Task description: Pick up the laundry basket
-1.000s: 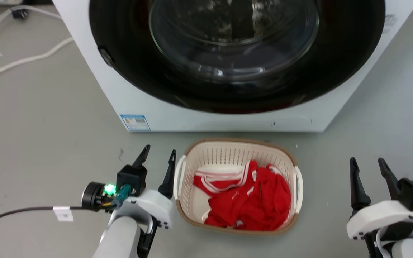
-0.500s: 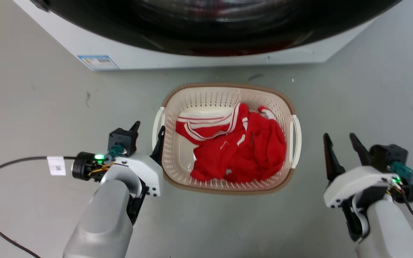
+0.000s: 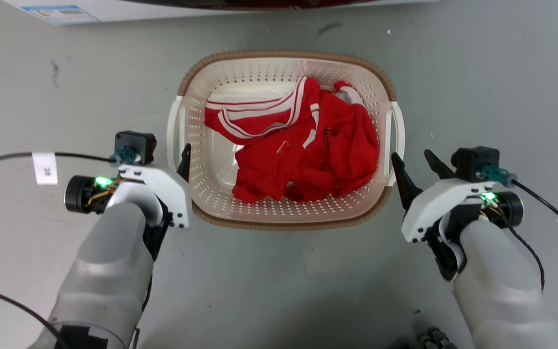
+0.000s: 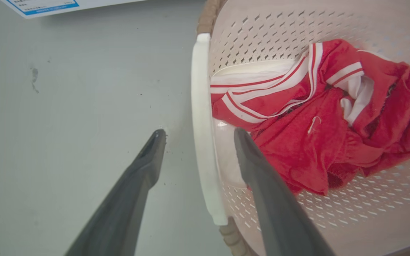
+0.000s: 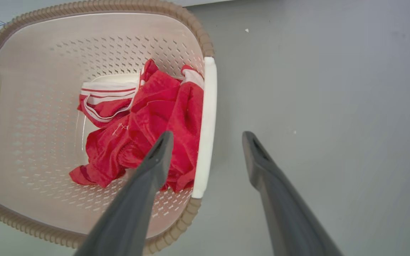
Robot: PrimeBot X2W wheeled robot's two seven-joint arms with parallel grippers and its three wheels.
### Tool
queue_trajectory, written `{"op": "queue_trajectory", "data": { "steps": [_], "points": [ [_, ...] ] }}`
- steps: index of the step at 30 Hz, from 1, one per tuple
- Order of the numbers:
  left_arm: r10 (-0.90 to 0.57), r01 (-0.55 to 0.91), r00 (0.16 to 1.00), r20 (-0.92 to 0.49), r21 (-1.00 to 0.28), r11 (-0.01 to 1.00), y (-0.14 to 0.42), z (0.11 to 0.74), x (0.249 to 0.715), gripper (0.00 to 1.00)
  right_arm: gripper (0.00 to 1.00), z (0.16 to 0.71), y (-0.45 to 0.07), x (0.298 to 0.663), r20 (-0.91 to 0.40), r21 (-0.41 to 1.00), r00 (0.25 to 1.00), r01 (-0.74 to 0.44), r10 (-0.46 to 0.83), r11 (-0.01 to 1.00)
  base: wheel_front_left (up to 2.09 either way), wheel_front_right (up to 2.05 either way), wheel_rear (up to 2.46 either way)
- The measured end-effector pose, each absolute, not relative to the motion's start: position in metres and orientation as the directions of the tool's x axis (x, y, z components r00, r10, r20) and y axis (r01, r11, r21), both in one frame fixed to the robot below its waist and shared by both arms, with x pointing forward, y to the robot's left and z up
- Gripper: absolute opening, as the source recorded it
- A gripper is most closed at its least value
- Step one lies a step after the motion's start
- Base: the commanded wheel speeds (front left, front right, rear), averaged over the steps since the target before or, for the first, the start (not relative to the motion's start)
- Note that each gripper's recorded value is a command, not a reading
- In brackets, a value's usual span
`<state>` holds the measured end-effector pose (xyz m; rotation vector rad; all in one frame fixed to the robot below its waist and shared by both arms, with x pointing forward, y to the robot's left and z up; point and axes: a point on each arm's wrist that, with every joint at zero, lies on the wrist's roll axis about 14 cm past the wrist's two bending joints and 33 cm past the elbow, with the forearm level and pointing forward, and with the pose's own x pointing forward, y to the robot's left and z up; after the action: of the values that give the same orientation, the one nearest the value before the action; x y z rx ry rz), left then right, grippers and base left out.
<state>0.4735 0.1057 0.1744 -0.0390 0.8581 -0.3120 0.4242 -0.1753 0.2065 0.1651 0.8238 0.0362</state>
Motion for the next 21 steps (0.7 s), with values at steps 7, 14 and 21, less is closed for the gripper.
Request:
{"op": "queue_trajectory", "data": {
  "steps": [7, 14, 21],
  "points": [
    [-0.288, 0.268, 0.533, -0.796, -0.164, 0.949, 0.101, 0.151, 0.487, 1.00, 1.00, 0.179, -0.168, 0.427, -0.799, 0.170, 0.587, 0.014, 0.129, 0.985, 0.00, 0.00, 0.00],
    [-0.275, 0.258, 0.440, -0.855, -0.173, 0.950, 0.105, 0.136, 0.491, 1.00, 1.00, 0.167, -0.161, 0.445, -0.836, 0.171, 0.526, -0.019, 0.155, 0.985, 0.00, 0.00, 0.00],
    [-0.281, 0.243, 0.350, -0.894, -0.203, 0.948, 0.103, 0.127, 0.481, 0.00, 0.00, 0.157, -0.158, 0.449, -0.867, 0.171, 0.470, -0.028, 0.164, 0.985, 0.00, 0.00, 0.00]
  ]
}}
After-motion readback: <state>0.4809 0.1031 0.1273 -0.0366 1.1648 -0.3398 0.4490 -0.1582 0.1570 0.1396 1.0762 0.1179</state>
